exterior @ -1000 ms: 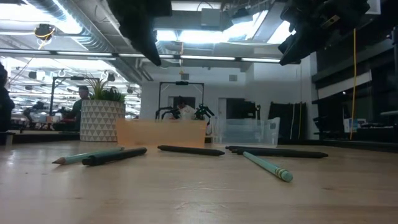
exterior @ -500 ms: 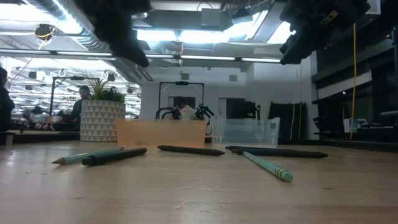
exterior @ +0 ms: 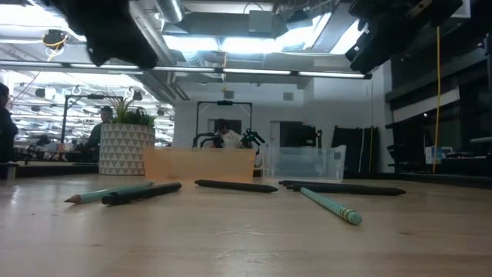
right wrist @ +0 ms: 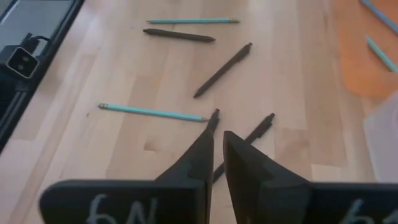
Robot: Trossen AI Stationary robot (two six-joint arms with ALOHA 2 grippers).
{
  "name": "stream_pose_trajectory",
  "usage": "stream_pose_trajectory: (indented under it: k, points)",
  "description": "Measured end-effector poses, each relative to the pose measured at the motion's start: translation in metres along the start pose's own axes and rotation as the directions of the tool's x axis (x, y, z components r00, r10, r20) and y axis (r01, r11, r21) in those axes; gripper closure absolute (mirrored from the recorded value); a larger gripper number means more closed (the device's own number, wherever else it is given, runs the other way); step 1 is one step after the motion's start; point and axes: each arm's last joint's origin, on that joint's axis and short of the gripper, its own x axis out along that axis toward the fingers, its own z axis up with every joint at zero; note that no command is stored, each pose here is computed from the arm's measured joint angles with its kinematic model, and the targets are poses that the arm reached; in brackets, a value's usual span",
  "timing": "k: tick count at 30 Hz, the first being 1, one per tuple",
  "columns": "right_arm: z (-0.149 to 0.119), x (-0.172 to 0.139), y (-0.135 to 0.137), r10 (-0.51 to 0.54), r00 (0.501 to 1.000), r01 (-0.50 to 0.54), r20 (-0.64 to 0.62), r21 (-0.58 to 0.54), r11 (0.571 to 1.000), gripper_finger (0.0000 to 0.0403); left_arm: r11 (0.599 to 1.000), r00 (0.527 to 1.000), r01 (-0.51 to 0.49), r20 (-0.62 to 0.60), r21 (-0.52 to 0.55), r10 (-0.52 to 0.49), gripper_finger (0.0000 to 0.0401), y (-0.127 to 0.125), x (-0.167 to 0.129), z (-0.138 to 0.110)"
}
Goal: Sort pens & pencils
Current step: Put the light blue pencil into the orange bin
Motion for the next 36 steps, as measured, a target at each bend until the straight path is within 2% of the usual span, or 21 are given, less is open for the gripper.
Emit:
stream_pose_trajectory:
  k: [8, 18, 28, 32, 36]
  points:
    - [0.002, 0.003, 0.012, 0.005, 1.0, -0.004, 0.007, -0.042, 0.999, 0.0363, 0.981, 0.999, -0.021, -0.029, -0.19, 0.016, 0.0346, -0.02, 0.004, -0.027]
    - [0.005, 0.005, 0.026, 0.02, 1.0, -0.019, 0.017, -0.091, 0.996, 0.0363, 0.923, 0.984, -0.139, -0.153, -0.36, 0.088, 0.0346, -0.02, 0.025, -0.047]
    - [0.005, 0.006, 0.031, 0.037, 0.999, -0.035, 0.02, -0.109, 0.993, 0.0363, 0.869, 0.936, -0.297, -0.299, -0.395, 0.184, 0.0346, 0.001, 0.033, -0.047]
    - [0.005, 0.006, 0.031, 0.037, 0.999, -0.034, 0.02, -0.112, 0.993, 0.0363, 0.881, 0.935, -0.291, -0.306, -0.372, 0.179, 0.0346, 0.005, 0.039, -0.04]
    - [0.005, 0.006, 0.031, 0.037, 0.999, -0.034, 0.02, -0.113, 0.993, 0.0363, 0.932, 0.945, -0.216, -0.301, -0.291, 0.125, 0.0346, 0.004, 0.044, -0.035]
